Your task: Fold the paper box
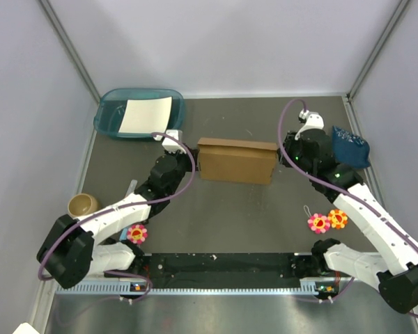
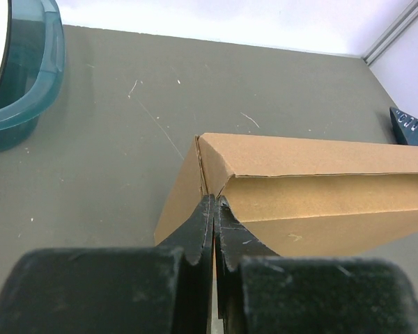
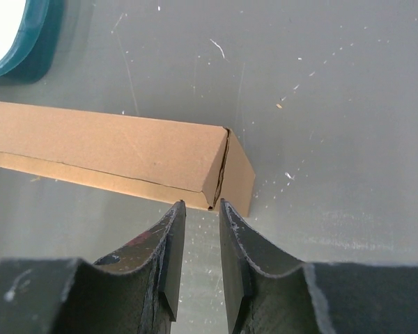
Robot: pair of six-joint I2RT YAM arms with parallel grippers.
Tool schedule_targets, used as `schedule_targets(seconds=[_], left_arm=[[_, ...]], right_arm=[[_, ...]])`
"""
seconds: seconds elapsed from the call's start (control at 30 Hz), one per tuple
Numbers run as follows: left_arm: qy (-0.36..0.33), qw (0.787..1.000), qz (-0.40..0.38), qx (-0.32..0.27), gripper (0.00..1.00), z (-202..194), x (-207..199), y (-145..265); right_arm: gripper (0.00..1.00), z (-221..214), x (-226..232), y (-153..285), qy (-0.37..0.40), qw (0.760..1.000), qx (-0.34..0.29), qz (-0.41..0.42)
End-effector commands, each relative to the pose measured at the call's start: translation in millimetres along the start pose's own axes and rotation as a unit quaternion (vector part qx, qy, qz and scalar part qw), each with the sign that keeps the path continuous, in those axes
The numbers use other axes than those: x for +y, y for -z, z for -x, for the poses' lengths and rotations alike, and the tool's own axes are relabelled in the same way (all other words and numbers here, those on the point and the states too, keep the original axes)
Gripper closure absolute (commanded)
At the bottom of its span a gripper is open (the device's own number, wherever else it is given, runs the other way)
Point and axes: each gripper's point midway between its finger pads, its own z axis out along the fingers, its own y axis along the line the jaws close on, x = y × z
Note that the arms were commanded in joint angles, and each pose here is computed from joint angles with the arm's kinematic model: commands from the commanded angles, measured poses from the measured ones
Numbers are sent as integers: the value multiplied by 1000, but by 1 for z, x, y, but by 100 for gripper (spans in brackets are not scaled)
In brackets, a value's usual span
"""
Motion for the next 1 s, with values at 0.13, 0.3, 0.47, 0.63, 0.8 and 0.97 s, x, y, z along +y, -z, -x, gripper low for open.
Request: schedule_targets(seconds=[0.13, 0.3, 0.47, 0.63, 0.8, 0.97], left_arm=[[-42, 994, 36, 97, 100, -54, 25, 8], [-42, 994, 33, 97, 100, -53, 23, 8], [-42, 993, 32, 101, 100, -56, 23, 9], [-41, 994, 31, 100, 100, -55, 22, 8], [-36, 994, 30, 102, 100, -57, 22, 9], [-37, 994, 31, 97, 100, -53, 23, 10]], right_arm=[[74, 36, 19, 7, 0, 998, -47, 30], [74, 23, 13, 0, -1, 999, -32, 19], [74, 32, 15, -2, -16, 998, -55, 20], [83, 19, 17, -15, -13, 999, -35, 22], [96, -31, 2, -31, -14, 1000, 22, 2], [98, -65, -12, -37, -15, 998, 54, -16]])
